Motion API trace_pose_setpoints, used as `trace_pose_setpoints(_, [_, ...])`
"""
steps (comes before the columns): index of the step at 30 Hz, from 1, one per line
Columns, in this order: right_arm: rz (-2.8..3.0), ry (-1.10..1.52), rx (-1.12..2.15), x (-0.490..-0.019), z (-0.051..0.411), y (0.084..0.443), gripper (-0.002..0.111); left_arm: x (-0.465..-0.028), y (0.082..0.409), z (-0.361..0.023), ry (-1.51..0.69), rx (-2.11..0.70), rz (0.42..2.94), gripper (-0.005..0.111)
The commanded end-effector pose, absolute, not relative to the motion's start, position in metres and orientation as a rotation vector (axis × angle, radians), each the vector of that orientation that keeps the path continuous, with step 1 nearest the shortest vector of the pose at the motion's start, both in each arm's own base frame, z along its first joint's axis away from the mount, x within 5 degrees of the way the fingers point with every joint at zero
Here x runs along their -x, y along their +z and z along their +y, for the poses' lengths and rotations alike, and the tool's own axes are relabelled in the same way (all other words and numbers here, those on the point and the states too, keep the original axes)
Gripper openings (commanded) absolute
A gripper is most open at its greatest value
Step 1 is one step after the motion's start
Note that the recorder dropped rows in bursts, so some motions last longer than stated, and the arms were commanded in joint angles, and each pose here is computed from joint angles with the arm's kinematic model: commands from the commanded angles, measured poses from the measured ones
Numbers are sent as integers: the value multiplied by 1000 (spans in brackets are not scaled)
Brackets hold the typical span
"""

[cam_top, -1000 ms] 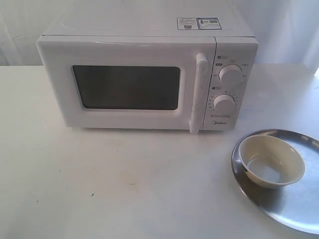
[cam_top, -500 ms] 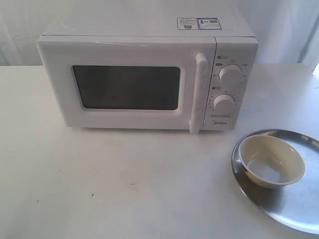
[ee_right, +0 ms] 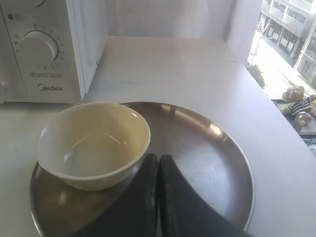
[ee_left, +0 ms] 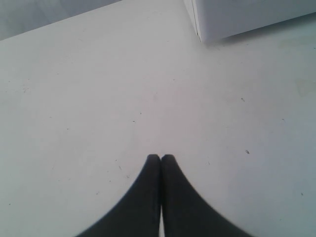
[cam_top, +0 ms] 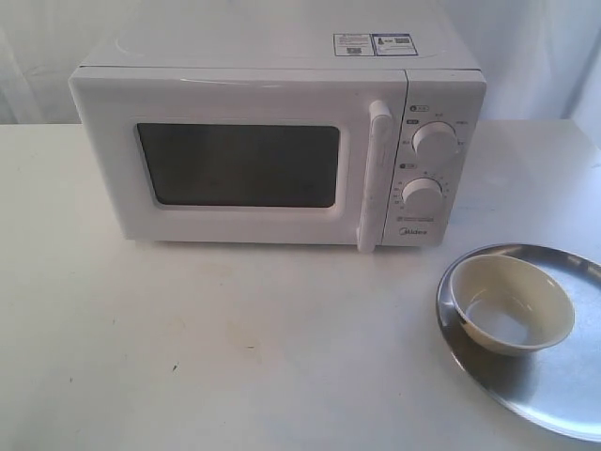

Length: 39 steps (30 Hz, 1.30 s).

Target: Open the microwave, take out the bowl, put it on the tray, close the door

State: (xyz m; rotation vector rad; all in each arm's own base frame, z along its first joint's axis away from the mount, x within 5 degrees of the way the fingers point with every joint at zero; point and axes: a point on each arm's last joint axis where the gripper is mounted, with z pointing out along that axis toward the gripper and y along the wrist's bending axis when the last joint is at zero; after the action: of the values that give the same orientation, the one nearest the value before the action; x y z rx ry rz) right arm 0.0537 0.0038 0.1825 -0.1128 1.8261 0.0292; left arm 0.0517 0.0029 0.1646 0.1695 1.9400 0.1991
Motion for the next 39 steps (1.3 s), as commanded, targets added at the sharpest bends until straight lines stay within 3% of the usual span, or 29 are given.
trace_pose_setpoints(1, [1827,41,152,-53,5,182,0,-52,166,3,193,-168,1930,0])
trace_pose_setpoints(39, [1816,32,243,-53,7,182,0,-52,166,3,193,-168,1930,0])
